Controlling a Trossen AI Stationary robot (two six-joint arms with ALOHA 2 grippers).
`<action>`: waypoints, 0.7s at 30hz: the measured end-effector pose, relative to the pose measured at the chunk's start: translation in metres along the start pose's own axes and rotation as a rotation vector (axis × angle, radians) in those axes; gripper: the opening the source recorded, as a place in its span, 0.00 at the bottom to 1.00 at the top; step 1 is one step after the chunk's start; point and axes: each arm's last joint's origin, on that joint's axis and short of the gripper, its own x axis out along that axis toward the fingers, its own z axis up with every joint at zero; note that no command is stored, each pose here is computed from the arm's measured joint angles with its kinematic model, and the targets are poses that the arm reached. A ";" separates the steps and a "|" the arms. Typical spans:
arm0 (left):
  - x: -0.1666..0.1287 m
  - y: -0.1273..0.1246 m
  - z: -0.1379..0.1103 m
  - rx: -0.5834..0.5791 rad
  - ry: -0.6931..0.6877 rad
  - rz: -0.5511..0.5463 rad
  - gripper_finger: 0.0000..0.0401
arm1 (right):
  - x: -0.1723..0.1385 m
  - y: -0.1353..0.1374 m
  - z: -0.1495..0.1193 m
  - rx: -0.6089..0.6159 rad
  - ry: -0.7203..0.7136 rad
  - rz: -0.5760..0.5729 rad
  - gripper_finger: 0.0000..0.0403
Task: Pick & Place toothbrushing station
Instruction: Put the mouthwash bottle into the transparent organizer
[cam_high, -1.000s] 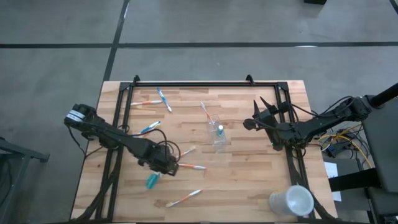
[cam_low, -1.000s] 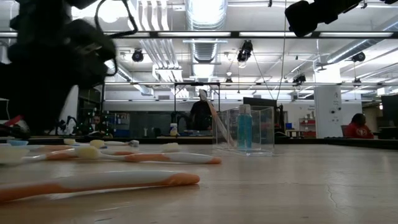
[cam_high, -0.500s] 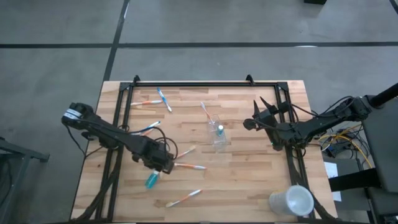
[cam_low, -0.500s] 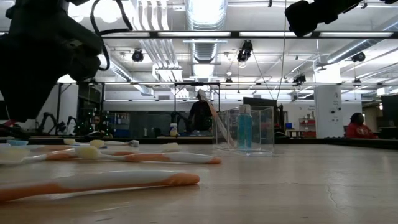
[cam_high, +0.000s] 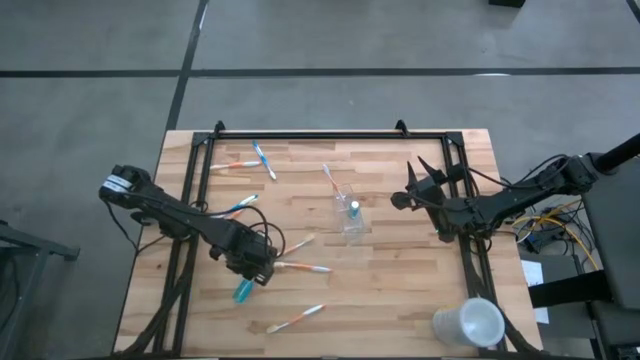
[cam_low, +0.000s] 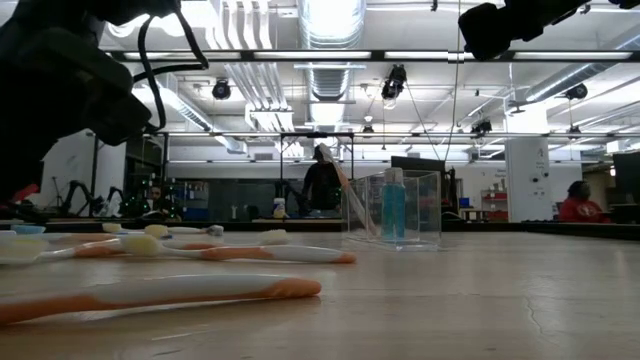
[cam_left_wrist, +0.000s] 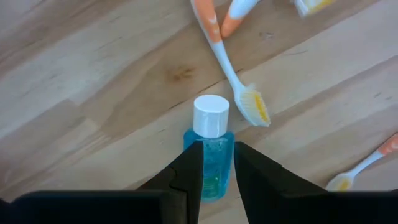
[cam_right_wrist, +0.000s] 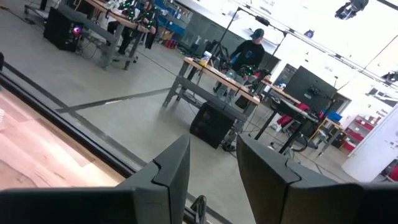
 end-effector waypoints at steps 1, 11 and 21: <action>0.000 0.000 0.000 0.000 0.000 0.000 0.24 | 0.000 0.000 0.000 0.001 0.000 0.000 0.31; 0.000 -0.008 0.002 0.009 -0.045 -0.079 0.24 | 0.000 0.000 0.000 0.000 0.000 0.000 0.31; -0.001 -0.012 0.003 0.072 -0.093 -0.116 0.24 | 0.000 0.000 0.000 0.000 0.000 0.000 0.31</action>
